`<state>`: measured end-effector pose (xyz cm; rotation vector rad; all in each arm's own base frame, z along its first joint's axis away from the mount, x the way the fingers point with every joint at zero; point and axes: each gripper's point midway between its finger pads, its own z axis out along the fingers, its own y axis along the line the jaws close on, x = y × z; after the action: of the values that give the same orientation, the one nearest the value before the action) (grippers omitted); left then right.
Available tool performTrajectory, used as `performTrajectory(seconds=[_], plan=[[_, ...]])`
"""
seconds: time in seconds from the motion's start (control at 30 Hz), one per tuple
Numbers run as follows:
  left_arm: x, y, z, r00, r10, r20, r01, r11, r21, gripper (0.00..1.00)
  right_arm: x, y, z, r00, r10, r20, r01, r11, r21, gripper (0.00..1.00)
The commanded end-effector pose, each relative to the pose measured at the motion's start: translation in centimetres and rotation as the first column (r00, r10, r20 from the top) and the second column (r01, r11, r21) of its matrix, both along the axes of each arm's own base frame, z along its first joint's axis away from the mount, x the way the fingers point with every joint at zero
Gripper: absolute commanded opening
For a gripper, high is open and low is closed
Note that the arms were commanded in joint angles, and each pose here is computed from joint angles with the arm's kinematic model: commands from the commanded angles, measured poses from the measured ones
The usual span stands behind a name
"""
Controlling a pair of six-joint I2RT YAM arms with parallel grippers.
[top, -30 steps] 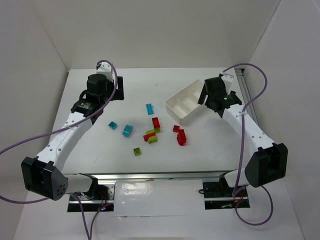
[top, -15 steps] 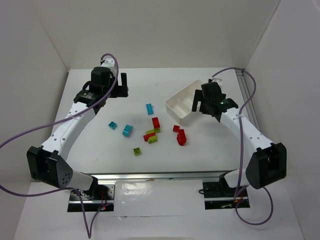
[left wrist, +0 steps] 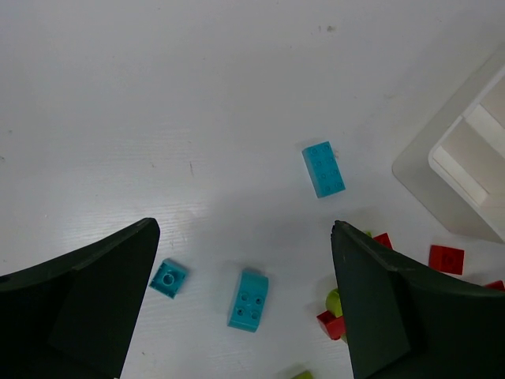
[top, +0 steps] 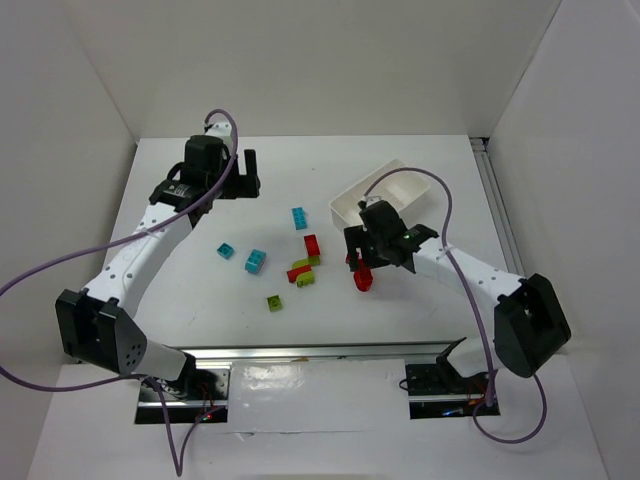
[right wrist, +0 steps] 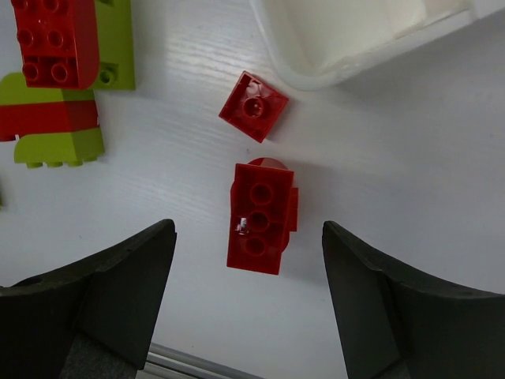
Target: Sort the legos into containers by color
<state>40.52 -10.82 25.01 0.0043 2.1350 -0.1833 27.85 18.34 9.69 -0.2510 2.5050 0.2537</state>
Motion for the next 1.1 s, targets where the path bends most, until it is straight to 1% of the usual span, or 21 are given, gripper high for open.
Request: performTrajectory(seconds=[0.0, 0.03, 0.07, 0.1, 0.13, 0.3, 0.43, 0.53, 0.57, 0.7, 0.73, 0.77, 0.8, 0.87, 0.9, 0.93, 1.0, 1.03, 1.07], plan=[[0.6, -0.7, 0.8, 1.0, -0.008, 0.013, 0.009, 0.999, -0.039, 0.99, 0.1, 2.2, -0.4, 0.999, 0.045, 0.011, -0.046, 0.999, 0.029, 0.82], [0.5, -0.7, 0.4, 1.0, -0.008, 0.004, 0.008, 0.999, -0.037, 0.99, 0.2, 2.0, -0.7, 0.999, 0.038, 0.008, -0.038, 0.999, 0.016, 0.8], [0.5, -0.7, 0.4, 1.0, -0.008, 0.004, 0.008, 0.999, -0.037, 0.99, 0.1, 2.3, -1.0, 0.999, 0.045, 0.011, -0.046, 0.999, 0.007, 0.77], [0.5, -0.7, 0.4, 1.0, -0.008, 0.004, 0.008, 0.999, -0.037, 0.99, 0.3, 2.1, -1.0, 1.0, 0.026, 0.016, -0.026, 1.0, 0.003, 0.7], [0.3, -1.0, 0.0, 1.0, -0.017, -0.005, 0.017, 0.999, -0.034, 0.99, 0.3, 2.1, -1.0, 1.0, 0.026, 0.016, -0.026, 1.0, 0.003, 0.69], [0.2, -1.0, -0.4, 1.0, -0.017, -0.014, 0.017, 0.999, -0.032, 0.99, 0.3, 1.5, -2.5, 1.0, 0.001, -0.001, -0.001, 0.999, -0.033, 0.69], [0.1, -1.0, -0.8, 1.0, -0.017, -0.022, 0.017, 0.999, -0.029, 0.99, 0.7, 0.9, -2.8, 0.999, -0.041, 0.009, 0.041, 0.997, -0.058, 0.69], [0.2, -1.0, -0.7, 1.0, -0.017, -0.014, 0.017, 0.999, -0.032, 0.99, 0.4, 0.7, -3.1, 0.999, -0.041, 0.002, 0.041, 0.997, -0.064, 0.69], [0.2, -1.0, -0.7, 1.0, -0.017, -0.014, 0.017, 0.999, -0.032, 0.99, 0.2, 0.5, -3.7, 0.999, -0.041, -0.013, 0.04, 0.996, -0.076, 0.67], [0.2, -1.0, -0.7, 1.0, -0.017, -0.014, 0.017, 0.999, -0.032, 0.99, 0.3, 0.6, -3.9, 0.999, -0.041, -0.013, 0.04, 0.996, -0.076, 0.56], [0.2, -1.0, -0.7, 1.0, -0.017, -0.014, 0.017, 0.999, -0.032, 0.99, 0.0, 1.0, -3.9, 0.999, -0.027, -0.018, 0.025, 0.997, -0.071, 0.48], [0.2, -1.0, -0.7, 1.0, -0.017, -0.014, 0.017, 0.999, -0.032, 0.99, 0.0, 1.0, -3.9, 0.999, -0.034, -0.02, 0.033, 0.997, -0.066, 0.46], [0.2, -1.0, -0.7, 1.0, -0.017, -0.014, 0.017, 0.999, -0.032, 0.99, 0.0, 1.0, -3.9, 0.999, -0.034, -0.02, 0.033, 0.997, -0.066, 0.41], [0.1, -1.0, -1.1, 1.0, -0.022, -0.021, 0.022, 1.0, -0.022, 0.99, 0.5, 0.6, -2.8, 0.998, -0.061, 0.007, 0.062, 0.995, -0.077, 0.33], [0.1, -1.0, -1.1, 1.0, -0.022, -0.021, 0.022, 1.0, -0.022, 0.99, 0.5, 0.8, -2.1, 0.998, -0.058, 0.023, 0.059, 0.995, -0.076, 0.3], [0.1, -1.0, -1.1, 1.0, -0.022, -0.021, 0.022, 1.0, -0.022, 0.99, 1.3, 1.2, 0.1, 0.996, -0.065, 0.067, 0.068, 0.997, -0.048, 0.29], [0.2, -0.5, -1.1, 1.0, 0.0, -0.017, 0.0, 1.0, -0.008, 1.0, 1.8, 0.9, 2.4, 0.991, -0.075, 0.111, 0.081, 0.996, -0.048, 0.29], [0.2, -0.5, -1.1, 1.0, 0.0, -0.017, 0.0, 1.0, -0.008, 1.0, 2.6, 1.1, 5.0, 0.983, -0.079, 0.167, 0.084, 0.996, -0.022, 0.29], [0.5, -0.6, -1.0, 1.0, 0.0, -0.017, 0.0, 1.0, -0.008, 1.0, 3.1, 0.7, 6.3, 0.974, -0.104, 0.204, 0.111, 0.994, -0.025, 0.29]])
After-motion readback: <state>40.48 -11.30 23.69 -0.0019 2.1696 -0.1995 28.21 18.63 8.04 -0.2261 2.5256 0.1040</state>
